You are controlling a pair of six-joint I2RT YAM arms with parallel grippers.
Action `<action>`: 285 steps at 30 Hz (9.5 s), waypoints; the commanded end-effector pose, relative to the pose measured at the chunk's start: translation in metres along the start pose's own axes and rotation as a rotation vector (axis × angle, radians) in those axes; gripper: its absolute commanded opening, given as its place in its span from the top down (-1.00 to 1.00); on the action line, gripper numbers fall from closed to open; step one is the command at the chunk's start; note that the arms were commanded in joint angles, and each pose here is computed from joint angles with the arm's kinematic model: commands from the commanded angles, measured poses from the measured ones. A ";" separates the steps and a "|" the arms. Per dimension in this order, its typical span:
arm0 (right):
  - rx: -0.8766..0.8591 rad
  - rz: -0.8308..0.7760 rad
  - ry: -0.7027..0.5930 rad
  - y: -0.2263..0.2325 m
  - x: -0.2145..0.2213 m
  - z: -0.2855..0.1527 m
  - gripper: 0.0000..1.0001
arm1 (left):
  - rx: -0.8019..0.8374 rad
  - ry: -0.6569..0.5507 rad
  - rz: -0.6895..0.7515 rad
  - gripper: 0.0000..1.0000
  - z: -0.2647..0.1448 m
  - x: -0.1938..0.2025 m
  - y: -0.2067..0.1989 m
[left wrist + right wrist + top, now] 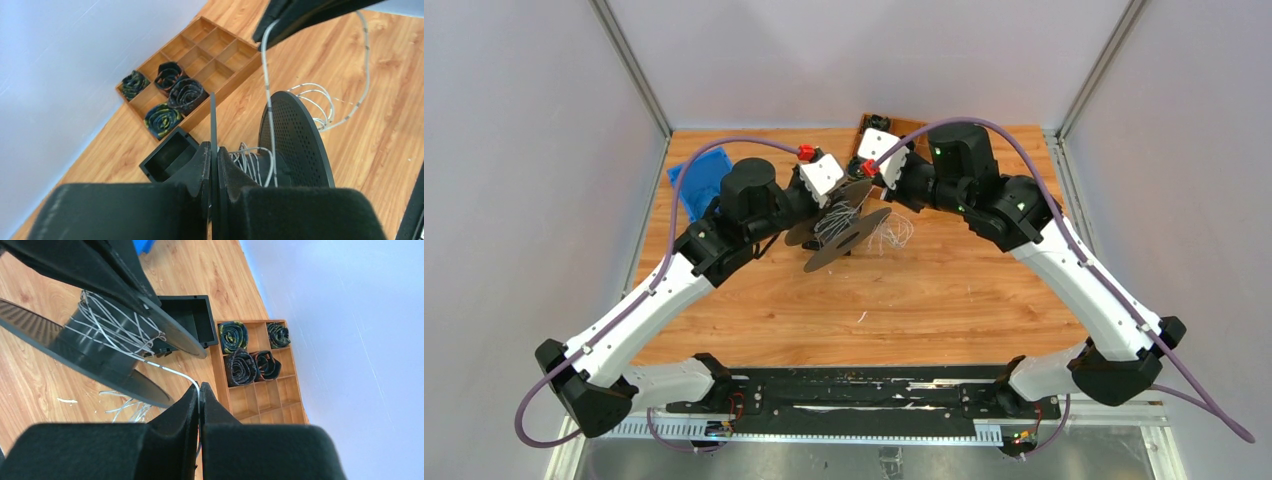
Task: Wrap the cables
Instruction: Wrap the cable around the cable reel.
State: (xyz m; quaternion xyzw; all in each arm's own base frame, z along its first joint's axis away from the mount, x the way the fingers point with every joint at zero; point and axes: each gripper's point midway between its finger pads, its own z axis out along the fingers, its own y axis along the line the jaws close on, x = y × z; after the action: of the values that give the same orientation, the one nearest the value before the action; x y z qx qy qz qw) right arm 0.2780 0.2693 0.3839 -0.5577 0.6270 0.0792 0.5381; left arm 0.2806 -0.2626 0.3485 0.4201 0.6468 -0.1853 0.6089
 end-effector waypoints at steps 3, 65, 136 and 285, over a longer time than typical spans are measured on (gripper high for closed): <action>0.118 -0.029 -0.019 -0.035 0.005 -0.012 0.99 | 0.175 -0.050 0.047 0.99 -0.012 -0.009 -0.031; -0.233 0.709 -0.018 0.053 0.172 0.047 0.99 | 0.030 -0.305 -1.179 0.99 0.003 -0.035 0.091; -0.455 0.261 -0.117 0.163 0.055 0.070 0.95 | -0.249 -0.298 -1.479 0.99 -0.013 0.047 0.141; 0.334 -0.232 0.089 -0.037 -0.012 0.019 0.99 | -0.276 0.070 -0.359 0.99 0.014 0.047 0.062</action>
State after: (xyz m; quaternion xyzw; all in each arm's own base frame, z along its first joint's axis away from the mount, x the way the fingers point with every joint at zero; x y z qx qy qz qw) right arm 0.3154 0.2873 0.3743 -0.5437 0.6022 -0.1182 0.5726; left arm 0.3447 -0.2163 0.3301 0.1838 0.7489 -0.2041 0.6031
